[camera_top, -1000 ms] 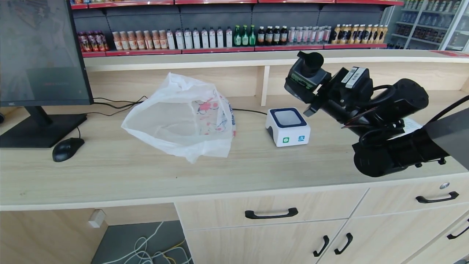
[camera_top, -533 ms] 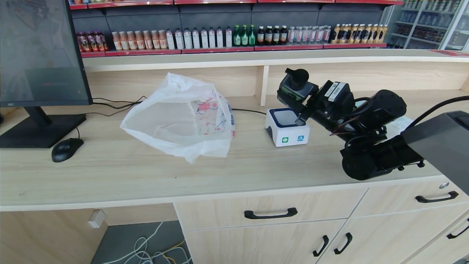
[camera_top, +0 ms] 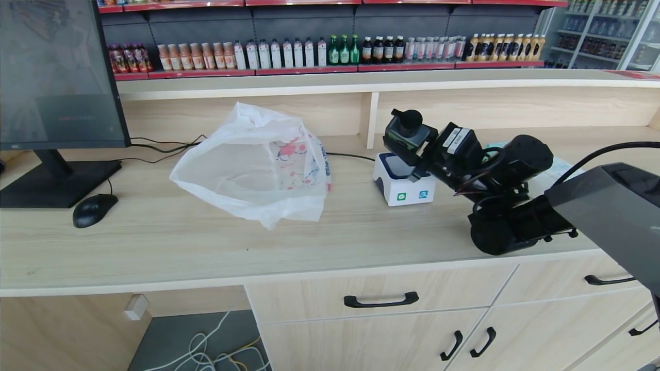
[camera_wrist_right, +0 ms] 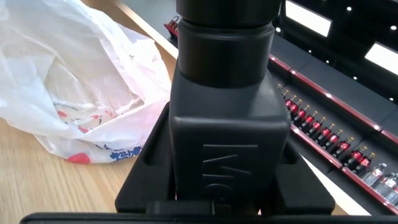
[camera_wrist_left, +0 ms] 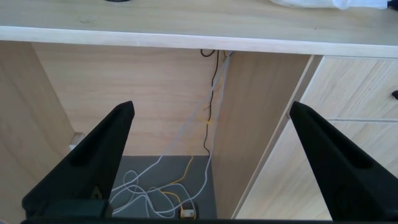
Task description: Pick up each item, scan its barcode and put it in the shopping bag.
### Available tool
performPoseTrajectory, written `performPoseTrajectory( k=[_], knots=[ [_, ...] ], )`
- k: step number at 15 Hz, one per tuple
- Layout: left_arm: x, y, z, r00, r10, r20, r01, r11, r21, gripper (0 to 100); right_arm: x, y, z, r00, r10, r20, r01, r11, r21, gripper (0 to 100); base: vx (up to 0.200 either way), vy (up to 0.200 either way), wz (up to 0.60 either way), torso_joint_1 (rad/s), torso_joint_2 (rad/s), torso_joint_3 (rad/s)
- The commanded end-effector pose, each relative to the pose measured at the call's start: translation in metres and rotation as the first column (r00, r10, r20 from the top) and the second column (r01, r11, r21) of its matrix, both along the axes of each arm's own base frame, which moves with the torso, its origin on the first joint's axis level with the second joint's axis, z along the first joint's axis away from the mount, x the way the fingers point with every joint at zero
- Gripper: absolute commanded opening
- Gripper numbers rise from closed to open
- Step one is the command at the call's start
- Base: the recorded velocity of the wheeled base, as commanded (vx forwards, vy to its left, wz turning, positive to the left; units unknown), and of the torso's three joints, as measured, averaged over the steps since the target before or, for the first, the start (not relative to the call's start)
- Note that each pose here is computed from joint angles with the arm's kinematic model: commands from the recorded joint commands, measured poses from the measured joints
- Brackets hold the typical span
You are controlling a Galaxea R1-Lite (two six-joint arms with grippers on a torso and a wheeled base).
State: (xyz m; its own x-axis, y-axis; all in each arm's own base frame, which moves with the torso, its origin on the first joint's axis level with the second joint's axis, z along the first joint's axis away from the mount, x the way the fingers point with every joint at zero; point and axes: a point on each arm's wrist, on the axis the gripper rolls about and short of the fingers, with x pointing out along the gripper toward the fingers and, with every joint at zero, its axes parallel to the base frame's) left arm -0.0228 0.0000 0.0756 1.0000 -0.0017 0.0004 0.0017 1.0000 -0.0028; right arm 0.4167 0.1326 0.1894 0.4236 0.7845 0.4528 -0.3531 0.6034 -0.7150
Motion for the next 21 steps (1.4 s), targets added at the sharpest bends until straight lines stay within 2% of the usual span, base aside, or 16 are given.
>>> performPoseTrajectory(
  k=[1, 16, 21],
  knots=[
    [0.000, 0.000, 0.000, 1.000, 0.000, 0.001, 0.000, 1.000, 0.000, 100, 0.001, 0.001, -0.001, 1.000, 0.003, 0.000, -0.003, 1.000, 0.000, 0, 0.000, 0.000, 0.00, 0.000, 0.00, 0.000],
    [0.000, 0.000, 0.000, 1.000, -0.001, 0.001, 0.001, 1.000, 0.001, 100, 0.003, -0.006, -0.009, 1.000, -0.018, -0.025, 0.017, 1.000, -0.011, 0, 0.000, 0.000, 0.00, 0.000, 0.00, 0.000],
    [0.000, 0.000, 0.000, 1.000, 0.000, 0.001, 0.000, 1.000, 0.001, 100, 0.000, -0.009, -0.003, 1.000, -0.025, -0.017, 0.025, 1.000, -0.001, 0, 0.000, 0.000, 0.00, 0.000, 0.00, 0.000]
  ],
)
